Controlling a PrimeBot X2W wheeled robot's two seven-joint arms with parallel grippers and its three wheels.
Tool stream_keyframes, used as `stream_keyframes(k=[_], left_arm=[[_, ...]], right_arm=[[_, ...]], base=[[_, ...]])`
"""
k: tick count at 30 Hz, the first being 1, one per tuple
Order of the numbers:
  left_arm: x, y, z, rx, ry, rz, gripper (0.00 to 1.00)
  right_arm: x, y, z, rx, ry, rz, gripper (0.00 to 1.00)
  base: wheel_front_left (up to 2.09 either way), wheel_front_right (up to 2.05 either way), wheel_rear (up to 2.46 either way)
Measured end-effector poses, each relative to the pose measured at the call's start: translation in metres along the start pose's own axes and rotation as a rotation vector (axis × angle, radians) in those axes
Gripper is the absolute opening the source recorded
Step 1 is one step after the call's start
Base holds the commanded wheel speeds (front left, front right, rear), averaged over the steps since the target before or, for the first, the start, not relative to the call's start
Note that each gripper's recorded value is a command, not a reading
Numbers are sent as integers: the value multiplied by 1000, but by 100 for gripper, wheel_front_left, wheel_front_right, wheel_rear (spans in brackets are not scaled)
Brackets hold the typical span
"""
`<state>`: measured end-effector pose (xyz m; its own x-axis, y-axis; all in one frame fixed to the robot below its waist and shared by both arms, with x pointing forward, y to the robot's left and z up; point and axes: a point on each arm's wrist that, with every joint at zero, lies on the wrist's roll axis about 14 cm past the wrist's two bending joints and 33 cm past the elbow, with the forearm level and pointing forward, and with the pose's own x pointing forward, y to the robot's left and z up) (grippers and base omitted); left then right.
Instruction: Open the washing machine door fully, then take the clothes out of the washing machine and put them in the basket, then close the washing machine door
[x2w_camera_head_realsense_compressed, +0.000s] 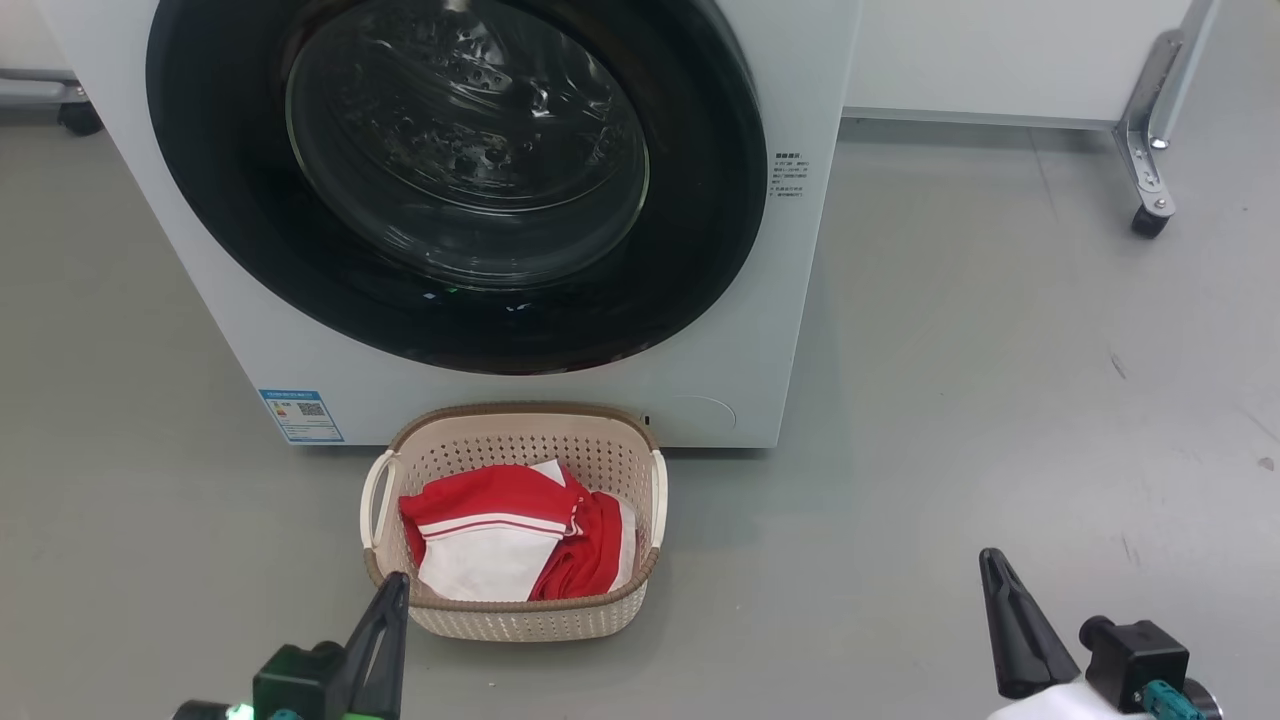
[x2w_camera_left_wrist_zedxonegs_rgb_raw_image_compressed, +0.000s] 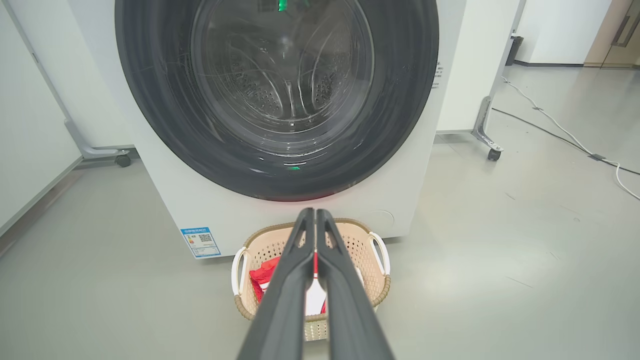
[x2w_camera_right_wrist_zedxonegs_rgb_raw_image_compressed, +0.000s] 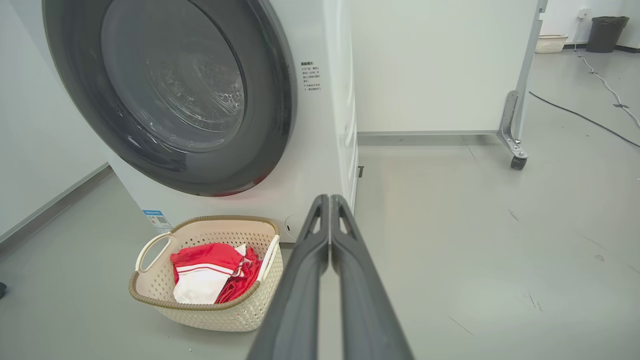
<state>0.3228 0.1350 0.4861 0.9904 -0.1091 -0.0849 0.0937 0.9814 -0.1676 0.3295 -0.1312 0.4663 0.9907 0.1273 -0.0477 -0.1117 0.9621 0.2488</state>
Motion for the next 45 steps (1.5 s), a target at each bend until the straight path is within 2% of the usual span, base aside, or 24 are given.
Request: stream_keyframes(k=[5,9,45], left_arm=[[-7,-2,-25,-11,75,5,0],[-9,-4,-27,-38,83,5,0],[2,18,-26,-539,101,79,0]], right_arm=[[-10,-3,-24,11,74,-21,0],[-13,-5,-26,36,82,-31,0],[-2,-35,-18,511,70,-166,0]], base=[[0,0,0],[0,0,0],[0,0,0]])
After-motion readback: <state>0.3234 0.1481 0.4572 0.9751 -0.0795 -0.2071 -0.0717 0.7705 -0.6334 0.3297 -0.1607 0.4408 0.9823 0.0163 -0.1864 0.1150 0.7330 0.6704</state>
